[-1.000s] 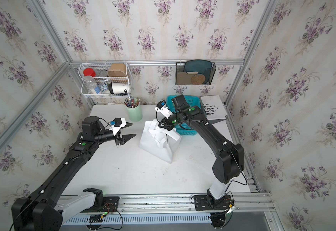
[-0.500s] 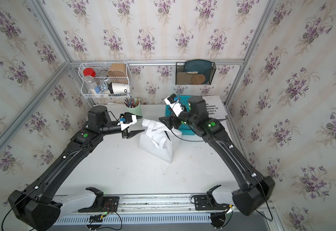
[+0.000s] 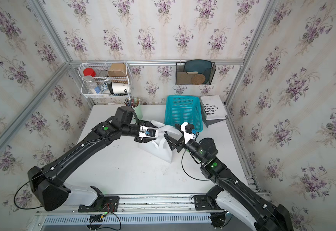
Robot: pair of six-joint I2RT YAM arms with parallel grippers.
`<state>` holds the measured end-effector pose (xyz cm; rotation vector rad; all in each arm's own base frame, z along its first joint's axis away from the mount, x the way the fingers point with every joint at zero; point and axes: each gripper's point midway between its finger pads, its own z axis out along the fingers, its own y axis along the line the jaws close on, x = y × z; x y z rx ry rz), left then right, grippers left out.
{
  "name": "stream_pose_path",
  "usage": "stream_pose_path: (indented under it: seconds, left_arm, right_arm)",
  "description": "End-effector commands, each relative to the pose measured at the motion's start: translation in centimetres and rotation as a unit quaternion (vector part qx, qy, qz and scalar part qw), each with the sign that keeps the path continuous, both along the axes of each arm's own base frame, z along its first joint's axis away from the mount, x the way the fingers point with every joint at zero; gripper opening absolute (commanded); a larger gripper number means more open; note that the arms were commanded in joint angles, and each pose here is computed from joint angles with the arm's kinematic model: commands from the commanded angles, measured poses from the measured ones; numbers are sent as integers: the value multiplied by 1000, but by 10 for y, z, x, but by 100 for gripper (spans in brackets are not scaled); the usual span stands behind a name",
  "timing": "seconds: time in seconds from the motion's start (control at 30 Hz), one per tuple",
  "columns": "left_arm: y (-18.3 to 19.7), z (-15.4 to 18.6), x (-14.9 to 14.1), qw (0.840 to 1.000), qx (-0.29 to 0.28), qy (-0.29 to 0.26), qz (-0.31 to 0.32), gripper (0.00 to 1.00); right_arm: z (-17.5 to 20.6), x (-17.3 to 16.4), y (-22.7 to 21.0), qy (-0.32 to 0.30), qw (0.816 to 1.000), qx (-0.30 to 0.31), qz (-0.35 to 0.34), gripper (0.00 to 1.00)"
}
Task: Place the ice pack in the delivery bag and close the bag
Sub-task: Seal the delivery bag at the center of the board.
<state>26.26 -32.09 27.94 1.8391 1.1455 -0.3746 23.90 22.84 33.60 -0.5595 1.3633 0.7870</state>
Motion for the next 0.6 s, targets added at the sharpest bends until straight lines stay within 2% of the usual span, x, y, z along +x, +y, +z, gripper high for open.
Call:
stream_pose_path:
  seconds: [0.0,0.13,0.2,0.33,0.43,0.57]
  left_arm:
    - [-15,-1,19,999,-3,-47,10,50]
    - [-30,-4,34,997,-9,-68,29,29]
    - [-36,0,38,996,-19,-77,34,23]
    - [-45,4,38,995,-27,-92,41,23]
    - [-46,8,33,994,-44,-95,44,34]
    - [-45,5,29,994,-46,-87,46,36]
  right_arm:
    - [16,-4,-12,-14,999,30,-21,85]
    - [5,-13,-23,6,999,29,-31,84]
    - [-4,-19,-28,22,999,28,-32,83]
    - [-28,-31,-35,60,998,28,-22,82]
    - [-55,-34,-33,94,995,14,-14,81]
    - [-69,-30,-26,103,995,14,-8,80]
